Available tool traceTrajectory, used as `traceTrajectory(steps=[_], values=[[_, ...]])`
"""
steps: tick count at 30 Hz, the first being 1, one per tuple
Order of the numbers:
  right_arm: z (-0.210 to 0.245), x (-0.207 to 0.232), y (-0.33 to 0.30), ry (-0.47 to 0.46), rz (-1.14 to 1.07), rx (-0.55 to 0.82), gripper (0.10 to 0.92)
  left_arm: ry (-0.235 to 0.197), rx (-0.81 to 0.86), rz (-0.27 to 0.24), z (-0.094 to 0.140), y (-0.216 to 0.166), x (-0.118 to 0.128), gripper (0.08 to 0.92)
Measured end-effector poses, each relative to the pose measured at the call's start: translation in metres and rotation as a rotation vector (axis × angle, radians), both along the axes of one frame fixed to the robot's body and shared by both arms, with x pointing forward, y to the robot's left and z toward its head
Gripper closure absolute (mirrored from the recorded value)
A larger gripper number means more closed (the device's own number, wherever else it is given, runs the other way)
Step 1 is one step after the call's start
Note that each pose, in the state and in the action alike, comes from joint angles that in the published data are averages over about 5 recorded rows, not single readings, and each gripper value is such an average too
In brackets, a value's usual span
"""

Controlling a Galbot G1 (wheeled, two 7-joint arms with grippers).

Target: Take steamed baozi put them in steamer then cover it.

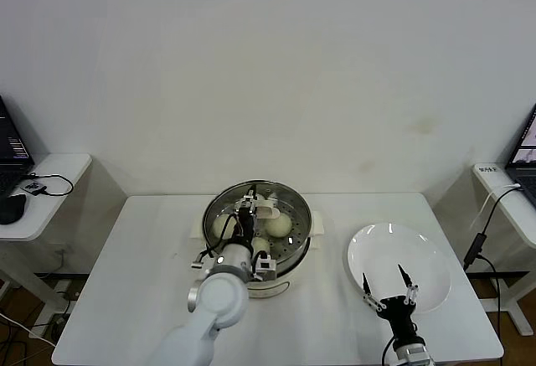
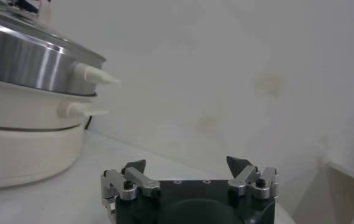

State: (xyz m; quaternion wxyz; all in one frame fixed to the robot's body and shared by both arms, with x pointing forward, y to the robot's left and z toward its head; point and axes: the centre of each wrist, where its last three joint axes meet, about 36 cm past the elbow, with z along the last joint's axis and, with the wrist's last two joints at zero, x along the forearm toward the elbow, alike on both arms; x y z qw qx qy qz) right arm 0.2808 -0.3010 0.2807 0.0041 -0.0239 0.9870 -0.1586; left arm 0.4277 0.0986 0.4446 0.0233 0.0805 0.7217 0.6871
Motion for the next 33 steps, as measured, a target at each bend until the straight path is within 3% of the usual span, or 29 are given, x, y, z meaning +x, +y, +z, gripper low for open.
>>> traceTrajectory(steps=[10, 18, 26, 33], values=[[-0.001, -0.001, -0.002, 0.005, 0.008, -0.005, 0.200, -0.033, -0.048, -0.031, 0.016, 0.025, -0.048, 0.209], [0.001, -0.004, -0.007, 0.006, 0.025, -0.004, 0.199, -0.032, -0.261, -0.033, 0.031, 0.059, -0.109, 0.177], [0.002, -0.003, 0.001, 0.012, 0.048, 0.022, 0.199, -0.016, -0.660, 0.049, 0.015, 0.120, -0.144, 0.177], [0.005, -0.013, 0.009, 0.058, 0.085, 0.055, 0.200, 0.050, -1.044, 0.156, -0.005, 0.152, -0.169, 0.177]])
